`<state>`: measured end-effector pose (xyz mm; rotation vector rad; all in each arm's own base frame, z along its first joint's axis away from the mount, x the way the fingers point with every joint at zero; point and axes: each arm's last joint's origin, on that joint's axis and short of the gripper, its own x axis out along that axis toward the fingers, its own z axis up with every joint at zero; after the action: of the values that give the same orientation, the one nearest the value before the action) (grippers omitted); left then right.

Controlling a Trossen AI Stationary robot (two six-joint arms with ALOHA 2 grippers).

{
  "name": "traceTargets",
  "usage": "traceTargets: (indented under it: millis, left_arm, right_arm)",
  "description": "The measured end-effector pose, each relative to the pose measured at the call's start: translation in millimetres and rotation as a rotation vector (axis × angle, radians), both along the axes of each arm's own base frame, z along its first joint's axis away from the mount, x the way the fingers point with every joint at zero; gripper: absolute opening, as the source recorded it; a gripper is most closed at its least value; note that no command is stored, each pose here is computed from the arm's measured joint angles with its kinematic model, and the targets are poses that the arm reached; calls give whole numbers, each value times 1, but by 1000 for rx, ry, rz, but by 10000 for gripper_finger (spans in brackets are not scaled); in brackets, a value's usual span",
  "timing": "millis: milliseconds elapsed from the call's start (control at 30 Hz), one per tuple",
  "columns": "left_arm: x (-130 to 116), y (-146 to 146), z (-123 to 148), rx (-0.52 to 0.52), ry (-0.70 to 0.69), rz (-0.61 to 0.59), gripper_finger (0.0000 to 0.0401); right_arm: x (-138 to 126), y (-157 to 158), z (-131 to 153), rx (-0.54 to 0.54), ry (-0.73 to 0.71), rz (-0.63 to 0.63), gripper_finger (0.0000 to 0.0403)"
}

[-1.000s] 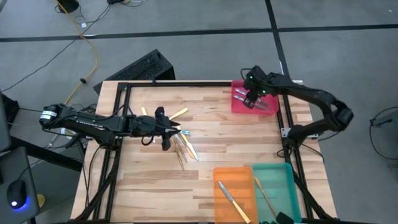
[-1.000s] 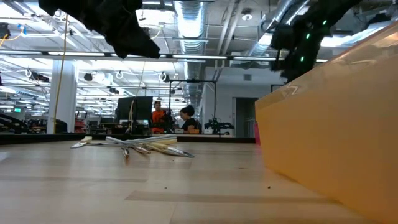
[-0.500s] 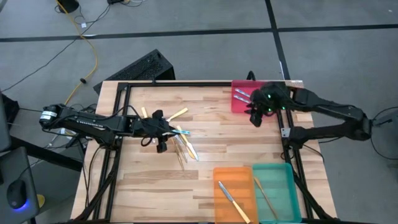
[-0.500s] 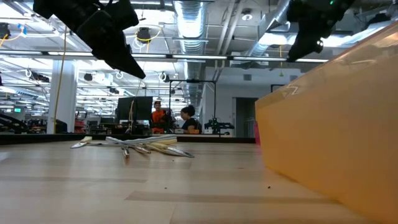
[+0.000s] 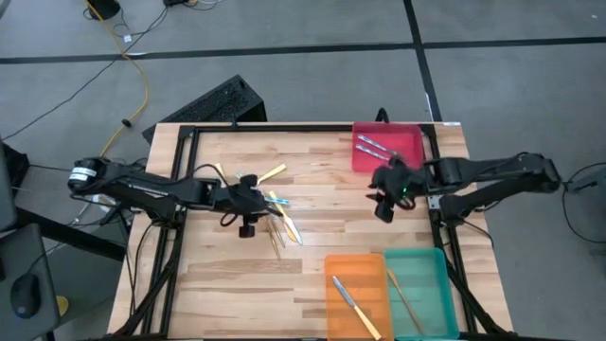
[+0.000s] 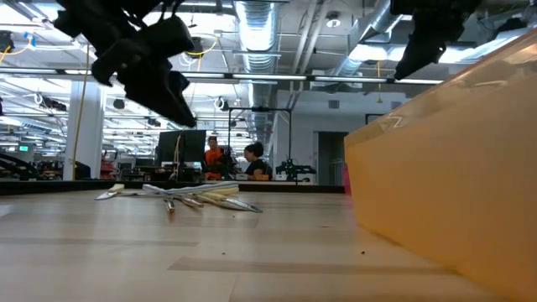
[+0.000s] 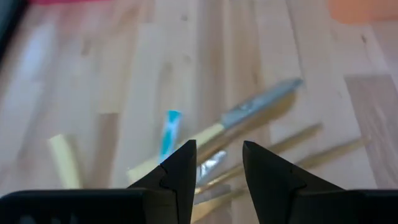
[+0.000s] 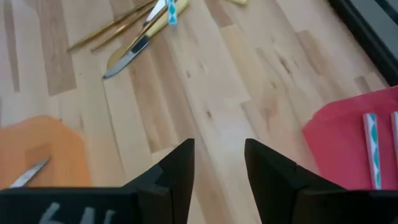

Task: Sort silverware by color (type)
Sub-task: Put the gold knife into the blue bin

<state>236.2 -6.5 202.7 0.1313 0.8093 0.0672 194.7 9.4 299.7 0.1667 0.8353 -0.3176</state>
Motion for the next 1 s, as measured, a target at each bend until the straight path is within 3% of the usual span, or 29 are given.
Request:
traceTargets:
  millis: [400, 700, 1000]
  left_arm:
    - [27, -18, -55, 25, 165, -254, 116]
    - [24, -38, -60, 112, 190, -416, 116]
    - [28, -36, -78, 143, 259, -485, 116]
  right_arm:
    - [20, 30, -20, -37, 81, 77, 166]
    - [26, 31, -25, -36, 95, 73, 166]
    - [27, 31, -23, -28, 71, 69, 166]
